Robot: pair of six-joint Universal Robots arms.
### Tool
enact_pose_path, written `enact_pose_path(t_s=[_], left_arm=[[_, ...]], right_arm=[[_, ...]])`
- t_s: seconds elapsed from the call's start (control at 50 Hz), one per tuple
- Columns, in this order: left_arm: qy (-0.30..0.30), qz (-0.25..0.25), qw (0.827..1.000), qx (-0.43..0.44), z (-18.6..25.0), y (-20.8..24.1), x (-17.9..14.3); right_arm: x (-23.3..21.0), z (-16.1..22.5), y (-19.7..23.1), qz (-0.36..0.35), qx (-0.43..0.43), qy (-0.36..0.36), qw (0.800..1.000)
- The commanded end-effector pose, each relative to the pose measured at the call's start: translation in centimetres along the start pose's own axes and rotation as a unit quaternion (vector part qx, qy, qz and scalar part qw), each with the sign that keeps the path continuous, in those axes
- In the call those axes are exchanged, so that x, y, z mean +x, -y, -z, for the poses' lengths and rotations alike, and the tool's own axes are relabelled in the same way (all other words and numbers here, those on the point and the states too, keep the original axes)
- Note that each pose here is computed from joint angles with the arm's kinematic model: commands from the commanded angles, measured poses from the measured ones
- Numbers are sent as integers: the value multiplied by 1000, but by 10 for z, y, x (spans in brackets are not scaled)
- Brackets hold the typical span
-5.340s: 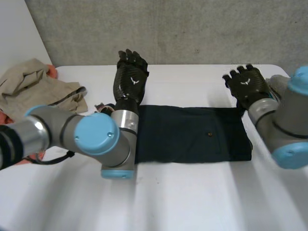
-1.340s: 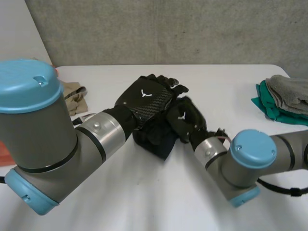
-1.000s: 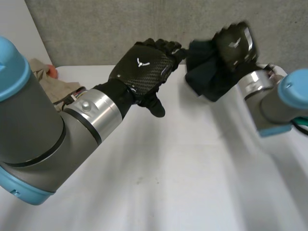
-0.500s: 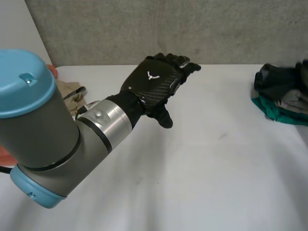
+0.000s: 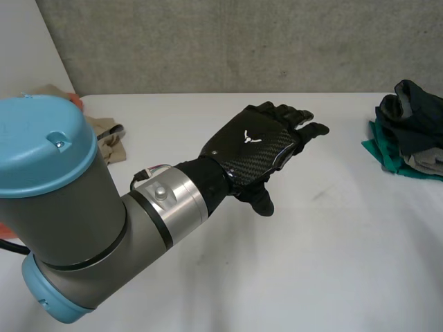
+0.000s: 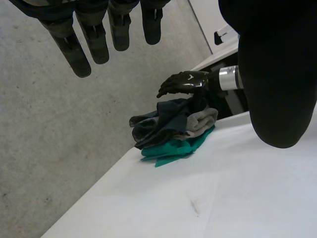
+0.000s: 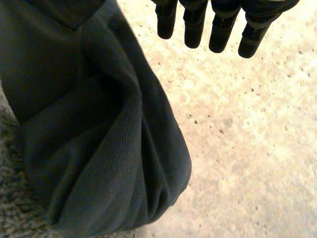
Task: Fold the laundry.
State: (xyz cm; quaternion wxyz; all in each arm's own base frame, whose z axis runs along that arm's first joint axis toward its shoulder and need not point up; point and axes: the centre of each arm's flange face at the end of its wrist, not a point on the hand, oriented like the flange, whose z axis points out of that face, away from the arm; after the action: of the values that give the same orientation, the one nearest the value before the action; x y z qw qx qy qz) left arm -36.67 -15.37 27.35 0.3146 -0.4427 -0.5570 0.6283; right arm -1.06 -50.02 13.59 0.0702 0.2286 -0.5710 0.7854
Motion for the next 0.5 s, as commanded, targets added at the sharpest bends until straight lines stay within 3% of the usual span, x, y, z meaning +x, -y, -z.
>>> enact_pose_path(t_s=[0.02, 0.18, 0.24, 0.26, 0.34, 0.4, 0.5], left_arm=[[2, 0, 1000, 2, 0, 2, -1], [4, -1, 1000, 5, 1, 4, -1], [7, -3, 1000, 11, 2, 9, -2], [14, -6, 1000, 17, 4, 14, -3], [51, -14, 998, 31, 6, 27, -13], [88, -20, 995, 46, 6, 37, -23], [202, -34, 975, 79, 6, 58, -59]], right_arm=[[9, 10, 27, -39, -64, -3, 997], [53, 46, 40, -67, -209, -74, 973], [89, 66, 38, -18, -291, -159, 943], [107, 71, 41, 30, -319, -195, 927], [136, 66, 60, 136, -311, -260, 904], [140, 53, 84, 157, -247, -280, 914], [98, 27, 174, 116, -51, -260, 957]])
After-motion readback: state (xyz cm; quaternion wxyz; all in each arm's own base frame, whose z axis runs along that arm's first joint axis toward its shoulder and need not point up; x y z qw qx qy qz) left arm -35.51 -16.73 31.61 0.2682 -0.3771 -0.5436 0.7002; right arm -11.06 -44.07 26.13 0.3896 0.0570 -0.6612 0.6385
